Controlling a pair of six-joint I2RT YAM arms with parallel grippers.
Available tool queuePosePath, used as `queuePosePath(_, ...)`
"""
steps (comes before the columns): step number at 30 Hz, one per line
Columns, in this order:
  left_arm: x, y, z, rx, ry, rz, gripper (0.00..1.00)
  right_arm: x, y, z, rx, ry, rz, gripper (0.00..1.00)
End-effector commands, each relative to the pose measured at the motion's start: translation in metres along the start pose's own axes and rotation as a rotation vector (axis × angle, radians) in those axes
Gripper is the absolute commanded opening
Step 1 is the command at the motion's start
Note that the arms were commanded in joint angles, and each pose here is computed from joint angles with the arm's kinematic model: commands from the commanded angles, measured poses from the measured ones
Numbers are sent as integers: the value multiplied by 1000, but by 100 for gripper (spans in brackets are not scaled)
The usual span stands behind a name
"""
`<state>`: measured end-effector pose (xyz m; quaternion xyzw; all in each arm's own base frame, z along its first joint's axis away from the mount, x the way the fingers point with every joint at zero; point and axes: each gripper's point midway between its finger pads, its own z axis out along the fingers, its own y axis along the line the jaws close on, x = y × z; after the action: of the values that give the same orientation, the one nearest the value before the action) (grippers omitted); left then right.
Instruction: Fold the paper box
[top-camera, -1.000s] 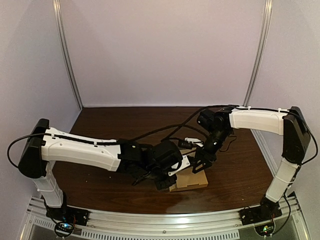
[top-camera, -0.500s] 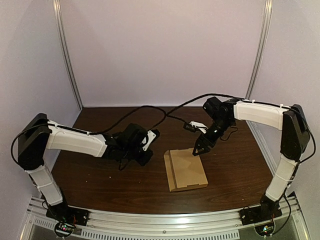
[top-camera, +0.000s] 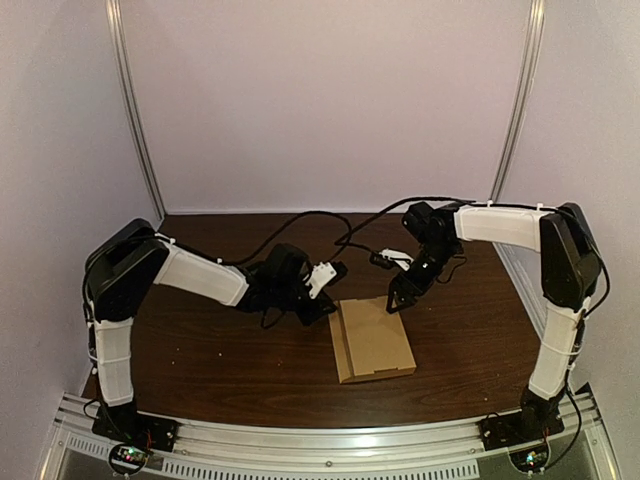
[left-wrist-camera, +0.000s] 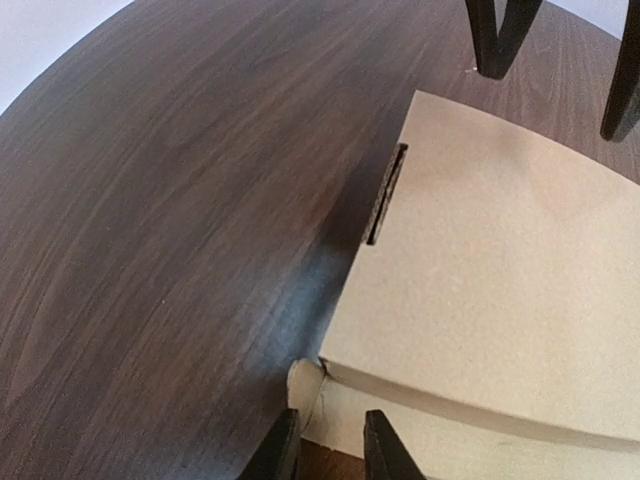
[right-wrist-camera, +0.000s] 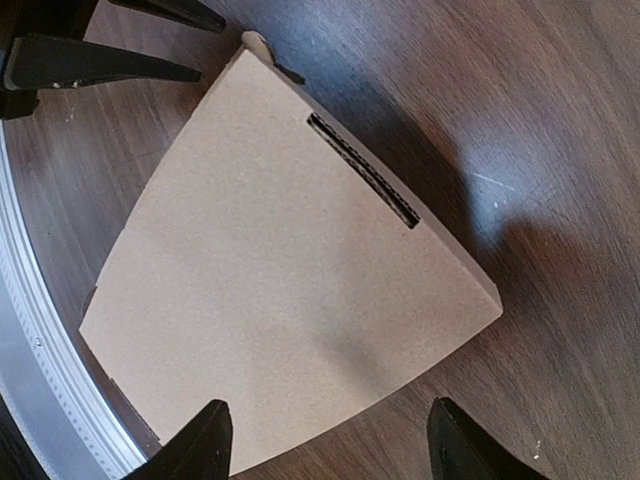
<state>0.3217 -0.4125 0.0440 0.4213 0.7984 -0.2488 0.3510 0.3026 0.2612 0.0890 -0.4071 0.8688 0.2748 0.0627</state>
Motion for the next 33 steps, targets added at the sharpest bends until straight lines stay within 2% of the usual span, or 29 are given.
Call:
queuePosePath(1, -27, 7, 7, 20, -81, 27, 25, 8, -15, 7, 47, 56, 44, 68)
queuePosePath(8, -22, 14, 2, 11, -66, 16, 25, 6, -16, 20, -4, 76, 61, 69)
queuePosePath(14, -14, 21, -2, 8, -52, -39, 25, -5, -9, 26, -77, 59, 1, 65)
queuePosePath(24, 13, 9, -55, 15, -112, -155, 26, -8, 25, 43, -188, 97, -114, 63)
queuePosePath(29, 34, 7, -68, 0, -121, -194, 27, -8, 37, 46, -191, 108, -146, 63)
queuePosePath(33, 42, 6, -68, 1, -128, -205, 23, -14, 35, 40, -159, 95, -133, 65)
